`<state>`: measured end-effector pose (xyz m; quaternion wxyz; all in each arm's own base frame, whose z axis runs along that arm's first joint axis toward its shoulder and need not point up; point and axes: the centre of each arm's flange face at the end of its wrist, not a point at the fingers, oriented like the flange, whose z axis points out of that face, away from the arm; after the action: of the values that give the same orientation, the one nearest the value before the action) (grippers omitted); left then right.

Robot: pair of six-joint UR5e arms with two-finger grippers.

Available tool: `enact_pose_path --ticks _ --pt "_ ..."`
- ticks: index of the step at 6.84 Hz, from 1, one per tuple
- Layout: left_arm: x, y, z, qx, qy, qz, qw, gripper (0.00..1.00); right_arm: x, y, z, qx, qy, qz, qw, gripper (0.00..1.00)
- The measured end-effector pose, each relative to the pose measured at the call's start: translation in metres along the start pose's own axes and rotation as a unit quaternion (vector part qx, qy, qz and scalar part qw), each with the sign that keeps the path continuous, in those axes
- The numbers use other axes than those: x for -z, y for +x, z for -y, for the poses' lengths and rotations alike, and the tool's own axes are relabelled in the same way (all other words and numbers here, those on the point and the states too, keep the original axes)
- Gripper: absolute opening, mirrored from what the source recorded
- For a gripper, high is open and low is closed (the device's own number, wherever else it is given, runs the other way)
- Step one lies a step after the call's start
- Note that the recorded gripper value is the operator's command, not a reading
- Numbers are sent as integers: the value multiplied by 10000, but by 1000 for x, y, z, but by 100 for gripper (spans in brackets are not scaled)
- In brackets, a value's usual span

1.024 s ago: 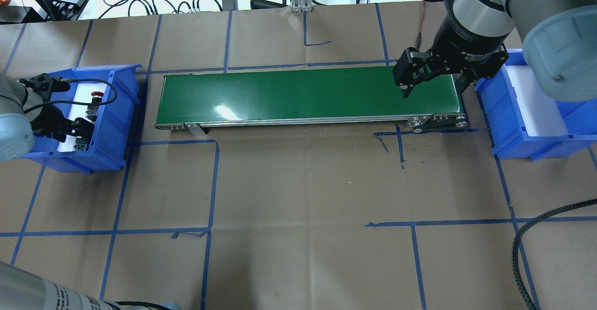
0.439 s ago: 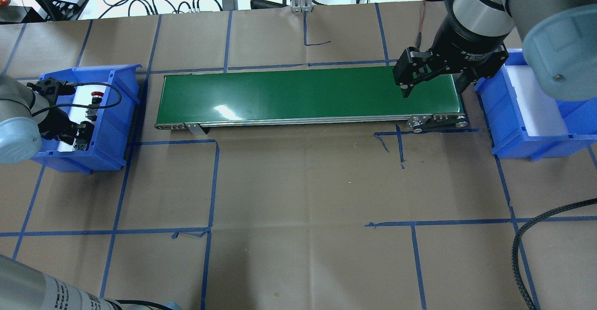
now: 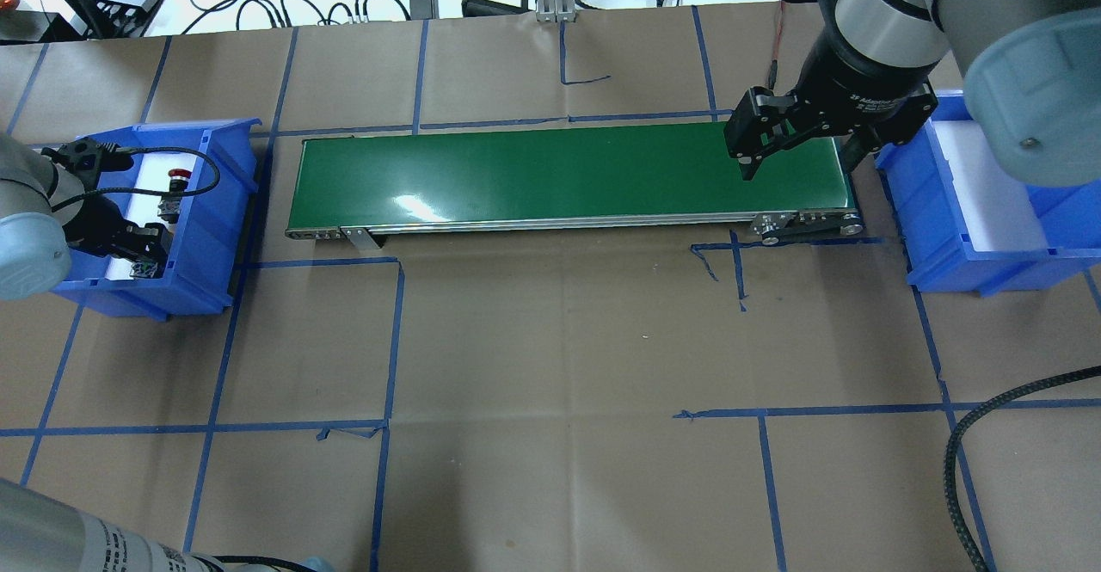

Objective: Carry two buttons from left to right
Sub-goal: 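Close the left gripper on the yellow button and lift it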

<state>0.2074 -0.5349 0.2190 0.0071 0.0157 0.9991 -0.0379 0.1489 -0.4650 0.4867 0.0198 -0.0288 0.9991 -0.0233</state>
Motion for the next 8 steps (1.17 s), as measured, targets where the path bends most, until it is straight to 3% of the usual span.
enact_pose_path --ticks 2,5,8 --pt "31 -2 7 -2 31 14 10000 4 0 0 0 0 1 5 10000 100" --pt "121 -10 28 42 -186 -138 9997 4 0 0 0 0 1 8 10000 100" --pt "152 44 62 212 -260 -166 9993 5 0 0 0 5 4 8 10000 100"
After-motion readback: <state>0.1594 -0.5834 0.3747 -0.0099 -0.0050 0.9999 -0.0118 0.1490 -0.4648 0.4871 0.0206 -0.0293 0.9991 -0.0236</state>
